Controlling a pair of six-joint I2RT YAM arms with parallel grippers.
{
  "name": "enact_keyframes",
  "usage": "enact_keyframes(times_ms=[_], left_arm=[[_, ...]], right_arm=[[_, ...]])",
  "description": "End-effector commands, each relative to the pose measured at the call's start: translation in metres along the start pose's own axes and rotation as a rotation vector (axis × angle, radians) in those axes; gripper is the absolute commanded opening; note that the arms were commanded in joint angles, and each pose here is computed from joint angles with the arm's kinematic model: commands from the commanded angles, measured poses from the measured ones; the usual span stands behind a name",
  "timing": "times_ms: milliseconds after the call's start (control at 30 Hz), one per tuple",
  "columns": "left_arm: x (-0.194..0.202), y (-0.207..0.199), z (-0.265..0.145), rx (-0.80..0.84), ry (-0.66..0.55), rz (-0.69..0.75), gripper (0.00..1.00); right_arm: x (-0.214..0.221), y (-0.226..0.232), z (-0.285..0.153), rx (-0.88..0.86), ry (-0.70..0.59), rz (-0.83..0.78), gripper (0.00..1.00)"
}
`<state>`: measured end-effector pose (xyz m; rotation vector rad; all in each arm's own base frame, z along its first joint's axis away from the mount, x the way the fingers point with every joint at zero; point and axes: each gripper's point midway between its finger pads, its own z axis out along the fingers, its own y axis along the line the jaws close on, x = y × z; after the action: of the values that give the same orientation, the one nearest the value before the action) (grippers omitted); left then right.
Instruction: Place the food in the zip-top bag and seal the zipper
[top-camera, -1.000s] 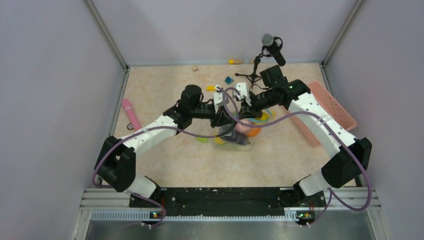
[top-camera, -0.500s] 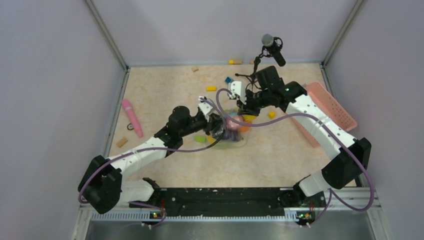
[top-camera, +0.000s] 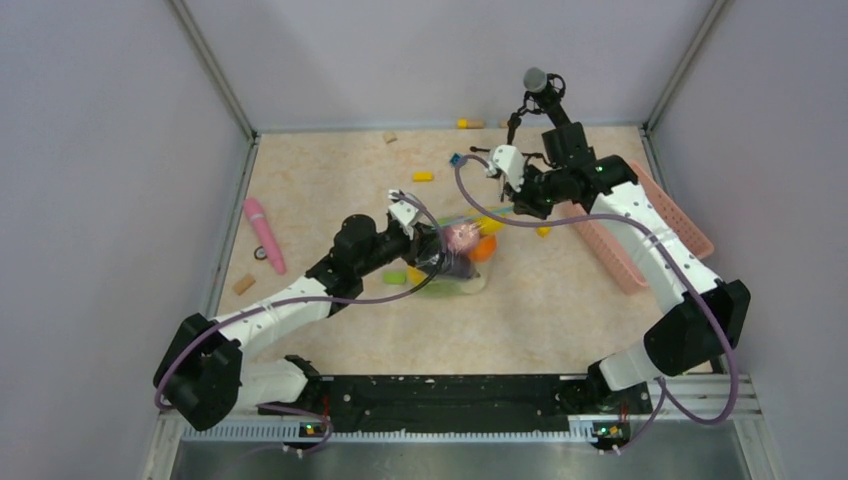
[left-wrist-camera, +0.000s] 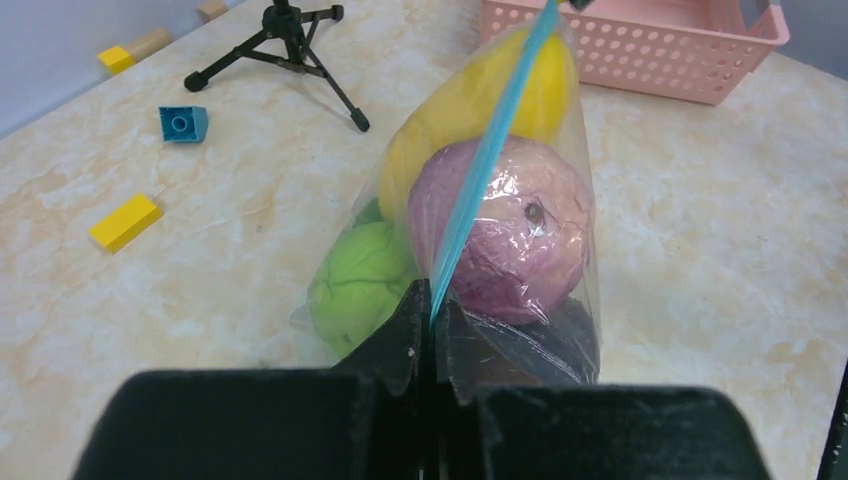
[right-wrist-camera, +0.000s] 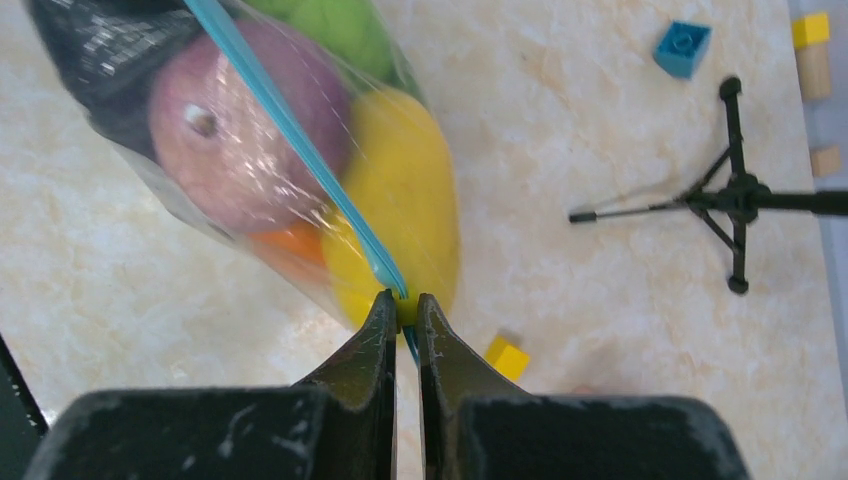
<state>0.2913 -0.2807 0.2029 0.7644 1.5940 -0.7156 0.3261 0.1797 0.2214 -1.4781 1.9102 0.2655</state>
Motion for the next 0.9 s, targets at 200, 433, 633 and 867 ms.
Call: enact_keyframes(times_ms=[200,433,633,867], left_arm=[[0.017,0.036,-0.021,-0.142,0.064,-0.023,0.00],[-0.017,0.004,-0.010,0.062,-0.004,-0.002,0.00],[-0.048,-0.044,-0.007,0.313,-0.018,-0.100,0.00],[-0.078,-0.100,-0.022,0.460,-0.025,-0.226,0.00]], right_arm=[[0.098,-0.065,-0.080,0.316,0.329,0.075,0.00],[0.022,-0.061,-0.080,0.353,-0.106,-0.031,0.15],[-0.024,-0.046,-0.110,0.450,-0.434,0.093,0.50],[-0.028,-0.055,-0.190,0.796,-0.838,0.618,0.99]])
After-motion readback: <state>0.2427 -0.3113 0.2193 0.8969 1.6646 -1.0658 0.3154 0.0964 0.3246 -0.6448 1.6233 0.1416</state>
